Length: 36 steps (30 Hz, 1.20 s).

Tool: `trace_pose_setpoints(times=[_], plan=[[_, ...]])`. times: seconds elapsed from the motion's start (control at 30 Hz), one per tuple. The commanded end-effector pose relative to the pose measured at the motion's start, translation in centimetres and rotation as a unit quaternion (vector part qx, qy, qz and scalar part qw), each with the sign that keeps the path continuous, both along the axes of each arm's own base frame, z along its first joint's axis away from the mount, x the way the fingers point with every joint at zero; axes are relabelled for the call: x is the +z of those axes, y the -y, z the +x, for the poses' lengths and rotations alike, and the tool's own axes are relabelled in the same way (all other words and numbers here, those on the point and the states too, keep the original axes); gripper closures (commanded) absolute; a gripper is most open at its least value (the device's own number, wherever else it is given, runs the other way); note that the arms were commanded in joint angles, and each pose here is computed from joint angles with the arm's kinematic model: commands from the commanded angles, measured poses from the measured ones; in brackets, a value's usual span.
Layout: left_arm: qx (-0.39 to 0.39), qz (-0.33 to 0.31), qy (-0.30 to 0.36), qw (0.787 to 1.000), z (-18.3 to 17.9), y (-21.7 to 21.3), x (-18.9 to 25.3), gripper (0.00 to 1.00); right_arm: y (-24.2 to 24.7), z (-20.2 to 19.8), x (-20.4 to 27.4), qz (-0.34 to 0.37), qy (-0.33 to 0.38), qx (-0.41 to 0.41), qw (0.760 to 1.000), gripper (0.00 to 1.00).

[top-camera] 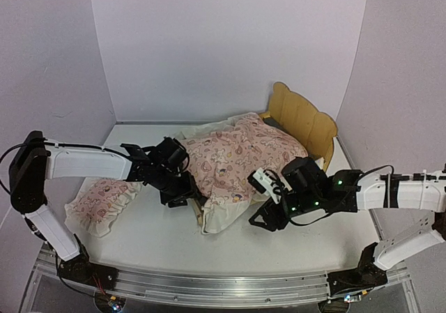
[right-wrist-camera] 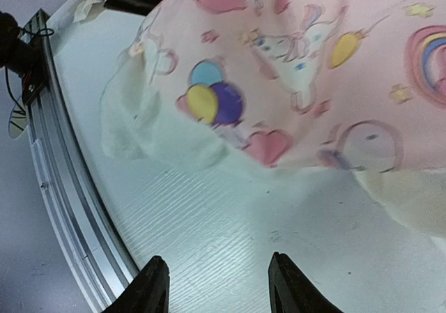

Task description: Set up the pet bed

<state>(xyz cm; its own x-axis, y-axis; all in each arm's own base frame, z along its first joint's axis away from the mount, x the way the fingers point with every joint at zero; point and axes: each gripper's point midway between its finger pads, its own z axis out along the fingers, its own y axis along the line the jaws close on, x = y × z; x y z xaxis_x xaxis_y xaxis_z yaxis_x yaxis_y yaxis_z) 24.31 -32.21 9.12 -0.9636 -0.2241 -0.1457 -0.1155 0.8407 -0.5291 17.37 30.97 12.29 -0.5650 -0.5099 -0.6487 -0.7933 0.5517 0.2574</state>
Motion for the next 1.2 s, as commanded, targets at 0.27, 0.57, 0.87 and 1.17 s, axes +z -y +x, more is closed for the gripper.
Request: trace_pose_setpoints(times=[0.27, 0.57, 0.87, 1.17], plan=[[0.055, -0.041, -0.053, 0.996, 2.2, 4.3, 0.1, 0.65, -4.2, 0.0, -4.3, 0.038, 0.035, 0.02, 0.998, 0.5], [0.046, -0.068, -0.022, 0.996, 3.1, 4.9, 4.8, 0.97, -3.5, 3.1, -3.7, 0.098, 0.167, -0.045, 0.98, 0.53], [0.048, -0.131, 0.033, 0.99, 4.3, 5.4, 11.9, 1.0, -2.8, 4.0, -3.2, 0.146, 0.219, -0.079, 0.962, 0.54], [0.059, -0.177, 0.094, 0.978, 5.4, 5.0, 18.4, 1.0, -3.8, 4.1, -3.3, 0.143, 0.23, -0.075, 0.96, 0.5]])
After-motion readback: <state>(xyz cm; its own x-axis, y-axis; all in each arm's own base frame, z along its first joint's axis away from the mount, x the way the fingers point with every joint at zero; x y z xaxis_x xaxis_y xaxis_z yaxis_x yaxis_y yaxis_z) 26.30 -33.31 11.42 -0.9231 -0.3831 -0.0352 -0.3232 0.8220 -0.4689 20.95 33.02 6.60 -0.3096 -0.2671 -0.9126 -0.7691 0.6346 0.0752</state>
